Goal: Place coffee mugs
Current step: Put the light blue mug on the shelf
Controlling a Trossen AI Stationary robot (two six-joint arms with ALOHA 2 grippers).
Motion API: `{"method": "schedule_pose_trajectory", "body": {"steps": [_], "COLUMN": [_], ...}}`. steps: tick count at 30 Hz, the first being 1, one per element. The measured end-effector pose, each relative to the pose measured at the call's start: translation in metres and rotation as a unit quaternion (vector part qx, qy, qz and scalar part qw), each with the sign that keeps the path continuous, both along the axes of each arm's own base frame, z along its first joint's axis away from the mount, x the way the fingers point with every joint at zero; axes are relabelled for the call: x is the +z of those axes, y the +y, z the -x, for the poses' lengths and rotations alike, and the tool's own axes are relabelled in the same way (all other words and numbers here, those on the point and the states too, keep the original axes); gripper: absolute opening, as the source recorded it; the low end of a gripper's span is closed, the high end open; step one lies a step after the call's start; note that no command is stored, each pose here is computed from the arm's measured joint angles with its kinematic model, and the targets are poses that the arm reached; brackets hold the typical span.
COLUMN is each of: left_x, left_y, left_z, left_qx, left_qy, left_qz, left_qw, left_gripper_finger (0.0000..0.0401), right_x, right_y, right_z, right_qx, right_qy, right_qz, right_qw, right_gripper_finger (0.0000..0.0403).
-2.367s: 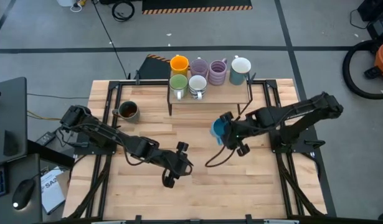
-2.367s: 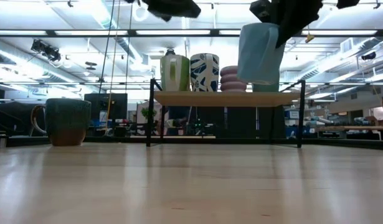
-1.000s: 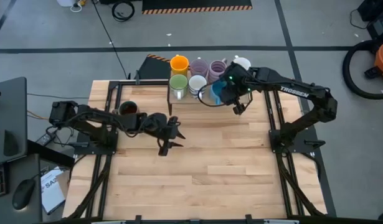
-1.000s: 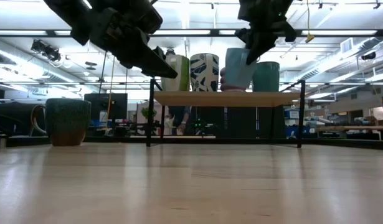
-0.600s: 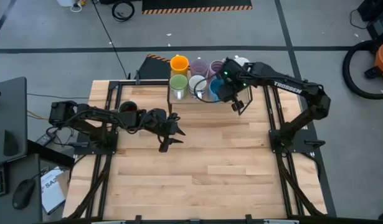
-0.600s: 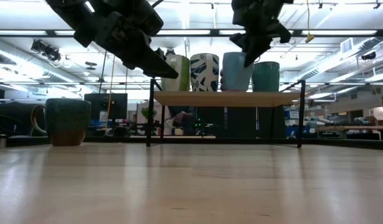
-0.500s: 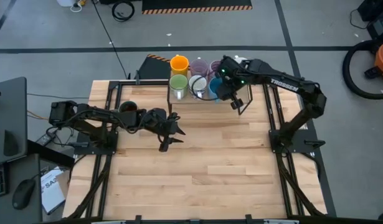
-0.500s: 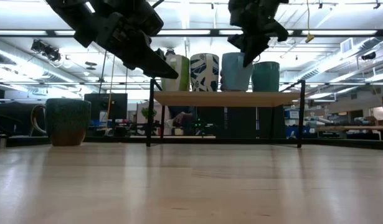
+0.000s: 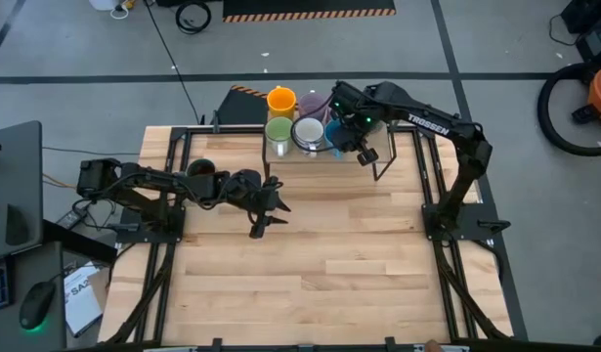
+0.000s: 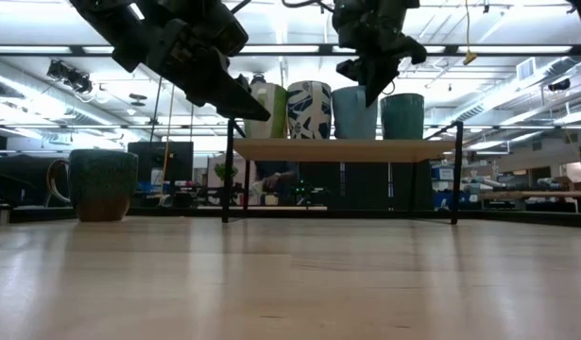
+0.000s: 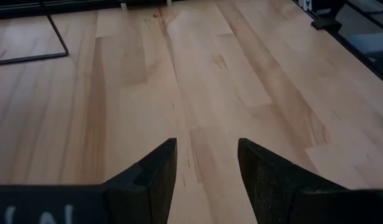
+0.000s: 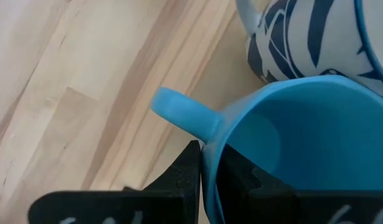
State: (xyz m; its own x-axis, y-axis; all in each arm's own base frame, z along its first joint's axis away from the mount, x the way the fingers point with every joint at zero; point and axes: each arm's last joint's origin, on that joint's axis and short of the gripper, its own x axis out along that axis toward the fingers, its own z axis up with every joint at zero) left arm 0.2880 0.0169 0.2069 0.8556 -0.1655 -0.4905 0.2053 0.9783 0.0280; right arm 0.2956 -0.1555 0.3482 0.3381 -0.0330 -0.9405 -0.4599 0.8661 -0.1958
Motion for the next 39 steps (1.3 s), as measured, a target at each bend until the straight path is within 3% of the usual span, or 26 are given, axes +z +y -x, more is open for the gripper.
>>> {"method": "schedule_pose_trajectory", "body": {"steps": [7, 16, 27, 34, 39], "left_x": [0.000, 0.000, 0.014, 0.029, 0.031], "left_y": [0.000, 0.000, -0.002, 0.000, 0.000], "left_z": [0.000, 0.000, 0.009, 0.021, 0.027], "left_qx": [0.000, 0.001, -0.006, 0.032, 0.055], "left_qy": [0.002, 0.002, -0.012, -0.019, -0.002], "left_qz": [0.000, 0.004, 0.018, 0.001, 0.017], "left_qw": [1.000, 1.000, 1.000, 0.999, 0.998], "left_gripper_finger": [0.0176, 0.0176, 0.0176, 0.0176, 0.0176], "right_x": [0.000, 0.001, 0.010, 0.016, 0.018], "right_y": [-0.001, -0.005, -0.001, 0.010, 0.020], "right_z": [0.001, 0.000, 0.009, 0.012, 0.012], "right_qx": [-0.011, -0.058, -0.114, -0.136, -0.146], "right_qy": [-0.005, -0.020, -0.012, -0.006, 0.005], "right_qz": [-0.017, -0.024, 0.002, 0.015, 0.022], "right_qw": [1.000, 0.998, 0.993, 0.991, 0.989], "right_gripper_finger": [0.0043, 0.0083, 0.0115, 0.0127, 0.0131]}}
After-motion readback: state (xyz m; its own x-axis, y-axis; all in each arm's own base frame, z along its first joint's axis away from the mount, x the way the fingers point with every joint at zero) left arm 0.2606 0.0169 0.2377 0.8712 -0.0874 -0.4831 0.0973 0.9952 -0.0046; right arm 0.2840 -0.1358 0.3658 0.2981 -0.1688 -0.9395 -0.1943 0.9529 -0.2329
